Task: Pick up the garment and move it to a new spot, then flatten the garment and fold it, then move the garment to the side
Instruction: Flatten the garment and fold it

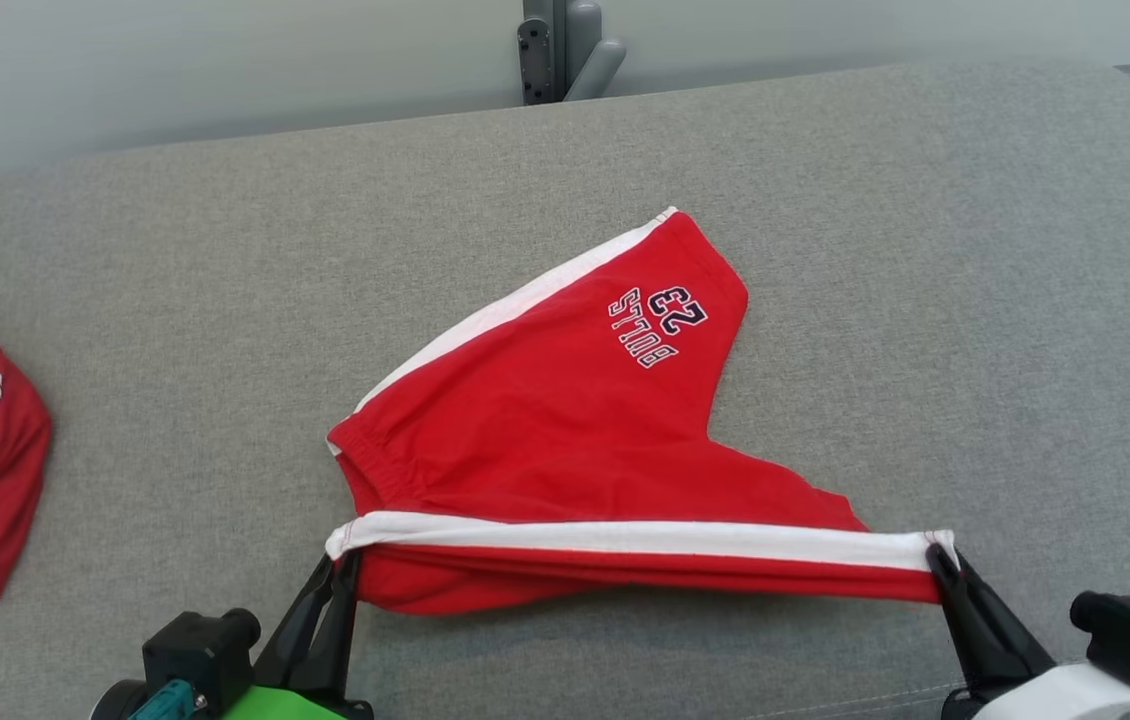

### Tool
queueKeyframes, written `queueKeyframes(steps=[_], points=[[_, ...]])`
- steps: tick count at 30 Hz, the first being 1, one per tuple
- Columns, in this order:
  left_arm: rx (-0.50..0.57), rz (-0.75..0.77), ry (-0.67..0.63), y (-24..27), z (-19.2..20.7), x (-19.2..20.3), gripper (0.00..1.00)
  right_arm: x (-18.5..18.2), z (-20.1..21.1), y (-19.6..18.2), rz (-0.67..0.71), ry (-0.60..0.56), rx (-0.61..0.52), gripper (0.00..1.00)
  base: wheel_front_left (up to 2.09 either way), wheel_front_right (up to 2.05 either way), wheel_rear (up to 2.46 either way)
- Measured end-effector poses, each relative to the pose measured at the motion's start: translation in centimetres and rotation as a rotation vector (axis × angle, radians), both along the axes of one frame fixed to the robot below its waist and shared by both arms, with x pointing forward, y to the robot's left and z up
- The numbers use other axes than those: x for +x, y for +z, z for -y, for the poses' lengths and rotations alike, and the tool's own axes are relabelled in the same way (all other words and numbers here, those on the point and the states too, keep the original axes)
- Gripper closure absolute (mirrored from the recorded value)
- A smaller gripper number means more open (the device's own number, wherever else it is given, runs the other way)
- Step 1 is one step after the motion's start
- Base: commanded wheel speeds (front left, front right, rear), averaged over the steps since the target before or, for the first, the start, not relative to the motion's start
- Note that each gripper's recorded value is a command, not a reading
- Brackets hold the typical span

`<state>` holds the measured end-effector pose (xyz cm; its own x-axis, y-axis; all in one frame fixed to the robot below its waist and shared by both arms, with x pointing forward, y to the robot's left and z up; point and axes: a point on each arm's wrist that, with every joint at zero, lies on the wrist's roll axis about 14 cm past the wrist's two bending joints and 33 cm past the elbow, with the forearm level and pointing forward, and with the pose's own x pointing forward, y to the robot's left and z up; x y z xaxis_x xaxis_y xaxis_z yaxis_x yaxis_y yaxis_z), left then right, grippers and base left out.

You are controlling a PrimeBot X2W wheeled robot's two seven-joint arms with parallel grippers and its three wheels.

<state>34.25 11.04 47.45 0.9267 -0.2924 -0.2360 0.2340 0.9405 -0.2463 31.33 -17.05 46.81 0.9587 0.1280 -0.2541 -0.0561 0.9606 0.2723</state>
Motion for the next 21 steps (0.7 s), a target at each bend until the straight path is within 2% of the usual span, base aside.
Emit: queueKeyframes(steps=[4,10,15,21], points=[[-0.003,-0.016,-0.008,-0.2,0.2,0.1,1.0,1.7,0.8,0.9,0.04,-0.015,-0.024,1.0,0.0,0.0,0.0],[-0.014,0.006,-0.027,0.1,1.0,2.6,1.0,7.4,1.8,3.4,0.161,0.007,-0.087,1.0,0.0,0.0,0.0],[-0.037,0.044,-0.025,0.2,1.3,6.0,1.0,14.1,1.3,4.6,0.235,0.087,-0.15,1.0,0.0,0.0,0.0],[-0.048,0.045,0.01,-1.0,0.2,8.9,1.0,20.8,-2.3,3.3,0.241,0.215,-0.164,1.0,0.0,0.0,0.0]])
